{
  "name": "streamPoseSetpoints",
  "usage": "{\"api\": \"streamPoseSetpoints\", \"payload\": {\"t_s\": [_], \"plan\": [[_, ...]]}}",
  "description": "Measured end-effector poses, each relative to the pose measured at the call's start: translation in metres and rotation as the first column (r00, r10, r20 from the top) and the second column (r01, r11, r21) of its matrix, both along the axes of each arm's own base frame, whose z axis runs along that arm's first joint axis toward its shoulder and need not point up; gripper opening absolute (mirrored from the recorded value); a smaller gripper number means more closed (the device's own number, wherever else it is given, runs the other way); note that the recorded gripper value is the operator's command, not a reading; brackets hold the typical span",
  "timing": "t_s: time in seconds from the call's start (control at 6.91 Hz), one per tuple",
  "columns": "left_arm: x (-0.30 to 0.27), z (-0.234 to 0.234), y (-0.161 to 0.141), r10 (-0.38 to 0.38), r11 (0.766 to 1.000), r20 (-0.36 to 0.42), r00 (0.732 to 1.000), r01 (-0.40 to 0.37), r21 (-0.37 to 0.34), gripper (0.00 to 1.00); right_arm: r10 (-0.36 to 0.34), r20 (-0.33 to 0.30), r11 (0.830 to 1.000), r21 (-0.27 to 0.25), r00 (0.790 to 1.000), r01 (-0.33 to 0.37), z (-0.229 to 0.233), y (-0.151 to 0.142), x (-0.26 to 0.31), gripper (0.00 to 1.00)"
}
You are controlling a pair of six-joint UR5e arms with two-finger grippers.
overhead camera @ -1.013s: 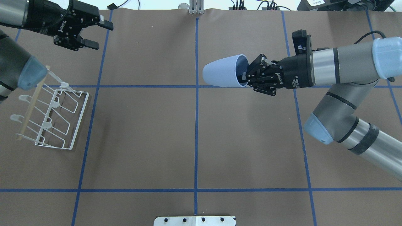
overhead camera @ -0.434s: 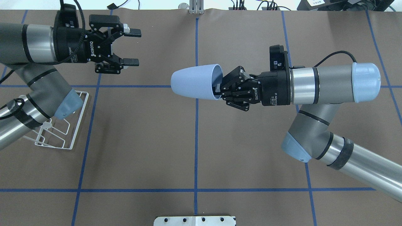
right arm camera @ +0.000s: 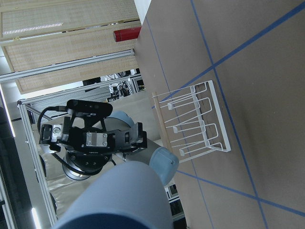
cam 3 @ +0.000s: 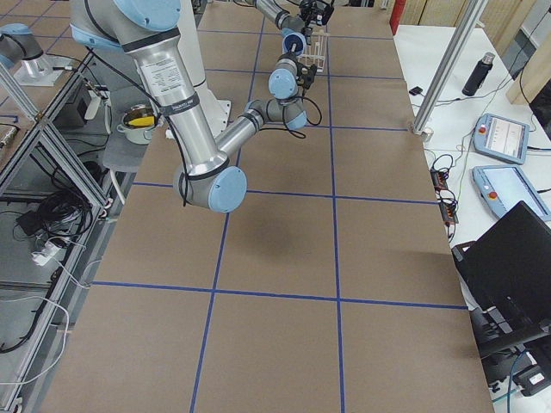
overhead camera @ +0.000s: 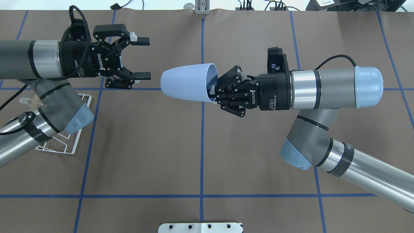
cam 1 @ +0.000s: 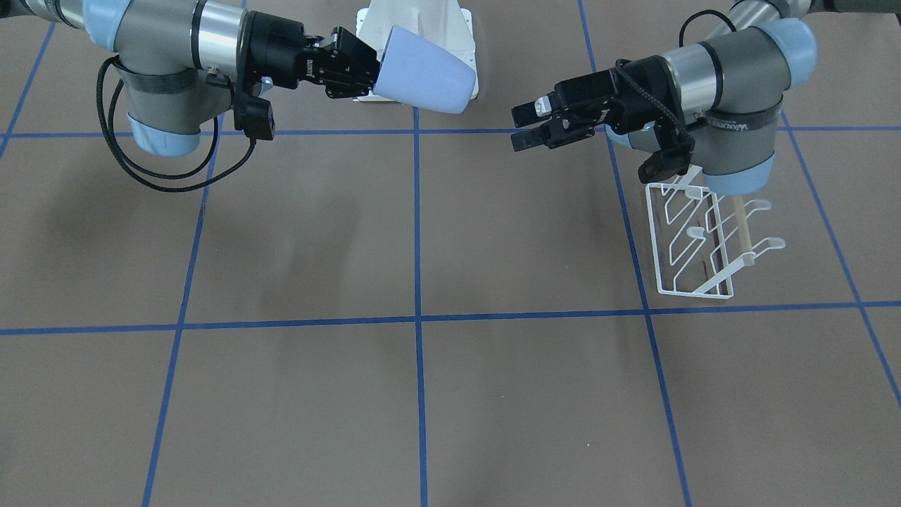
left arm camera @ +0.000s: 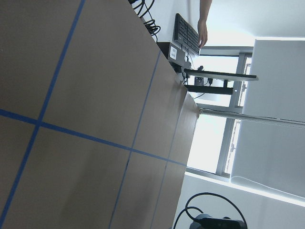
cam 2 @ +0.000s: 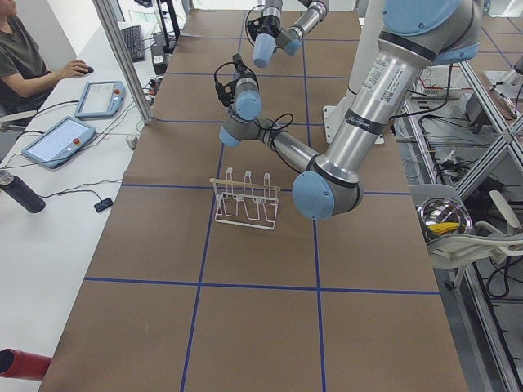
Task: Hang cup on cup holder
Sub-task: 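Hold the cup out with the right gripper while the left gripper approaches its rim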
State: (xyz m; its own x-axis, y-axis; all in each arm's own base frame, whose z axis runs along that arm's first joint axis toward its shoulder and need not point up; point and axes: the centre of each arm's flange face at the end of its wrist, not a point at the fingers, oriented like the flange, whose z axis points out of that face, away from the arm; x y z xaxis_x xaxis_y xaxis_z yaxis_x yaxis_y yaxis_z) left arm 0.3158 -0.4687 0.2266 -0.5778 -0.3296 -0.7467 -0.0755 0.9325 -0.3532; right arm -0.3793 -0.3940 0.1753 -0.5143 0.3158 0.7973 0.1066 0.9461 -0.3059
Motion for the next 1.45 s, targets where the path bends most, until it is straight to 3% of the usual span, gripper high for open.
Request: {"api": "streamPoseSetpoints", "payload": {"t_s": [0.58,1.01,1.45], "plan": [[-0.005,0.001,0.022,0.066,0.996,-0.200,0.978,-0.077,-0.048,0.97,-0.058,0.130,0.996,-0.059,0.990,0.066,-0.007,0.017,-0.007,0.00],[0.006,-0.001,0.034,0.101,0.992,-0.225,0.969,-0.115,-0.049,0.97,-0.049,0.196,0.993,-0.094,0.979,0.069,-0.005,0.015,-0.015,0.00],[0.014,-0.007,0.044,0.129,0.989,-0.237,0.963,-0.142,-0.037,0.97,-0.047,0.208,0.991,-0.113,0.977,0.072,-0.011,0.011,-0.026,0.00]]}}
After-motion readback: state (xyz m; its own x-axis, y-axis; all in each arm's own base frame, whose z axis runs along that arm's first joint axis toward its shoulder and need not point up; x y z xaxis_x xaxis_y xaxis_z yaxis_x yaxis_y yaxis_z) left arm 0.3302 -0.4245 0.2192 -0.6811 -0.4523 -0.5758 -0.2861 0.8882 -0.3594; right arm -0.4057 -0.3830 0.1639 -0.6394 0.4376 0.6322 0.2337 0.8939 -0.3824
